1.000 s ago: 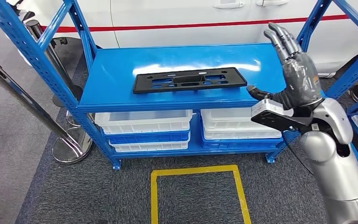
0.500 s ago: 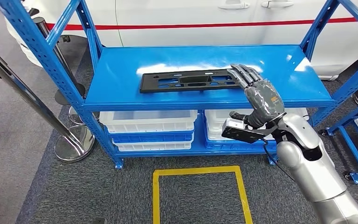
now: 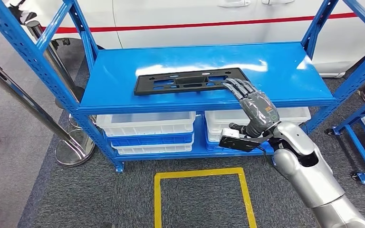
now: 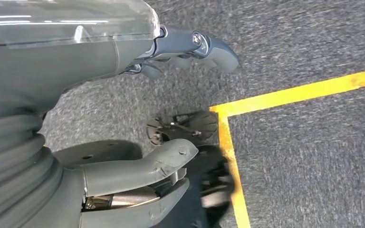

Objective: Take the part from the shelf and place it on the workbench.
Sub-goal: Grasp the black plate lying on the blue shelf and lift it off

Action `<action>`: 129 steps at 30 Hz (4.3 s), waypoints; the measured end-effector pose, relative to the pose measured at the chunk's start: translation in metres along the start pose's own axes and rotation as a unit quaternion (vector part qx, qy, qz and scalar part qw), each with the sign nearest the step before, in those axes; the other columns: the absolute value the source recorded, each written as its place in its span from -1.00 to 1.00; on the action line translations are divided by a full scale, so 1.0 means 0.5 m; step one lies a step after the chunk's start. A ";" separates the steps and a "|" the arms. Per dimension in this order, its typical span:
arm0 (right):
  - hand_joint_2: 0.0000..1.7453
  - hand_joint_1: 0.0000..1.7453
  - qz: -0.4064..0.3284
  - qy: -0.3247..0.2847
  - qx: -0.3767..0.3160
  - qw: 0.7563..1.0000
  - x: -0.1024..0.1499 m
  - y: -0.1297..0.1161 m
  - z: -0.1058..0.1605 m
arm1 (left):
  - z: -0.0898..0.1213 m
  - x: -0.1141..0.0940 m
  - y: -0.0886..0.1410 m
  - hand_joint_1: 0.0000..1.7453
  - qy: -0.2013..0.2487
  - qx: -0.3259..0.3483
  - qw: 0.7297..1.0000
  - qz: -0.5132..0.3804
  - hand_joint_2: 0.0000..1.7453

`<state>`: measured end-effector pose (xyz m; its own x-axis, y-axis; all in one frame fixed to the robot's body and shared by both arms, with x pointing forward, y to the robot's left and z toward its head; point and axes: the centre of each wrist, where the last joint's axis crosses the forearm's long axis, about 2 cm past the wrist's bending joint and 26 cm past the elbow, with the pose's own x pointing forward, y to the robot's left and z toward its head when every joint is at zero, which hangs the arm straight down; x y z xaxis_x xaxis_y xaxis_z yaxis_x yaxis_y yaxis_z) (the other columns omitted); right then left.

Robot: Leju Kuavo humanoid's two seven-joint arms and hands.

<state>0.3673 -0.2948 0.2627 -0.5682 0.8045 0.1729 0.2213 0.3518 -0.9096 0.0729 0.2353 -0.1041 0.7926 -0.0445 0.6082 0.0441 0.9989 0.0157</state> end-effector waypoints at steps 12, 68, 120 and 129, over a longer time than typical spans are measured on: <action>1.00 -1.00 -0.006 0.016 0.021 1.000 -0.006 0.030 0.020 | -0.002 0.005 -0.002 -1.00 -0.004 -0.015 1.000 -0.018 1.00; 1.00 -1.00 0.017 0.018 0.003 1.000 0.008 0.034 0.034 | -0.005 0.011 -0.003 -1.00 -0.004 -0.022 0.999 -0.046 1.00; 1.00 -1.00 0.018 0.007 0.045 0.999 0.034 0.044 -0.043 | -0.016 0.036 -0.010 -1.00 -0.007 -0.033 0.998 -0.053 1.00; 1.00 -1.00 0.014 0.001 0.105 0.994 0.018 0.049 -0.056 | -0.019 0.040 -0.009 -1.00 -0.009 -0.035 0.998 -0.059 1.00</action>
<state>0.3897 -0.2653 0.2528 -0.5632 0.8130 0.1477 0.0653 0.2220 -0.9729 0.0942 0.2295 -0.0994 0.7680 -0.1616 0.6198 0.1795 0.9832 0.0340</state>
